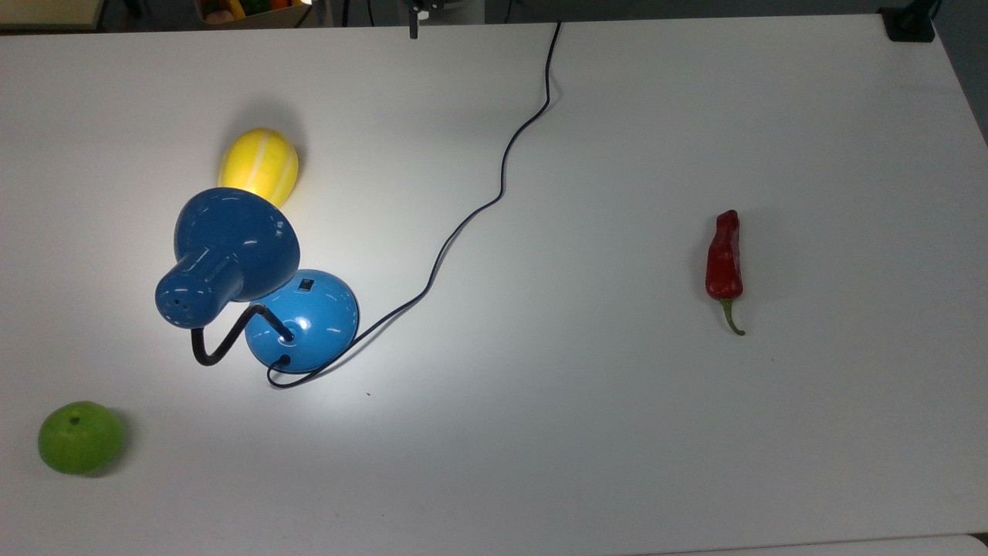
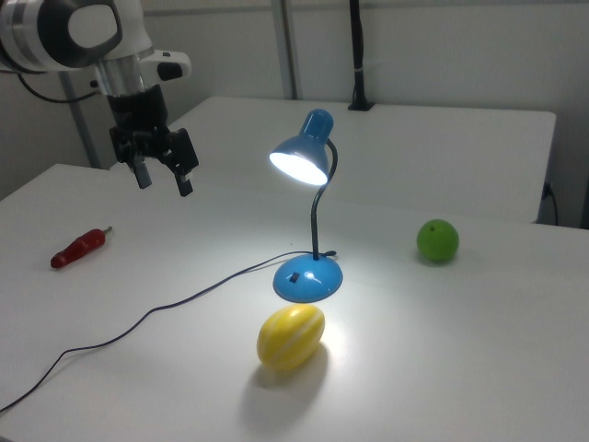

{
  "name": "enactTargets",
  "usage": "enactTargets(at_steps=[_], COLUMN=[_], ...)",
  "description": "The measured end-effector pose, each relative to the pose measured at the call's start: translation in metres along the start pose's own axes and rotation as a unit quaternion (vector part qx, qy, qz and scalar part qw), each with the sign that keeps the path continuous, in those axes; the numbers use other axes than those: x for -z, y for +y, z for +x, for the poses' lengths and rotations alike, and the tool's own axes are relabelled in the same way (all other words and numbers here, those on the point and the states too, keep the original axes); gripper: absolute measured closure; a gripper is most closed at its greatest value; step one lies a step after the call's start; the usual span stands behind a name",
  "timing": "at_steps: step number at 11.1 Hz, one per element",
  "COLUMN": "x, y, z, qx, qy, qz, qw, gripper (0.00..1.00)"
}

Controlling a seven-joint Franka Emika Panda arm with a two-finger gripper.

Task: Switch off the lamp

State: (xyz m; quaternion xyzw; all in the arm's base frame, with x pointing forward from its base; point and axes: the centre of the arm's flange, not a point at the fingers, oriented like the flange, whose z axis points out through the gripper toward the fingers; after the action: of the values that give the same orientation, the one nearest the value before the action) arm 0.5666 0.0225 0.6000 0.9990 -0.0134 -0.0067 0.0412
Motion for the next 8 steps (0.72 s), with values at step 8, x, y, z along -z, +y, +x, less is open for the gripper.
enactTargets(at_steps=[8], x=[-0.0017], y=[-0.0003], z=[0.0010], qx=[0.000], qy=[-0.001], qz=[0.000], qw=[1.0000], gripper=[0.00])
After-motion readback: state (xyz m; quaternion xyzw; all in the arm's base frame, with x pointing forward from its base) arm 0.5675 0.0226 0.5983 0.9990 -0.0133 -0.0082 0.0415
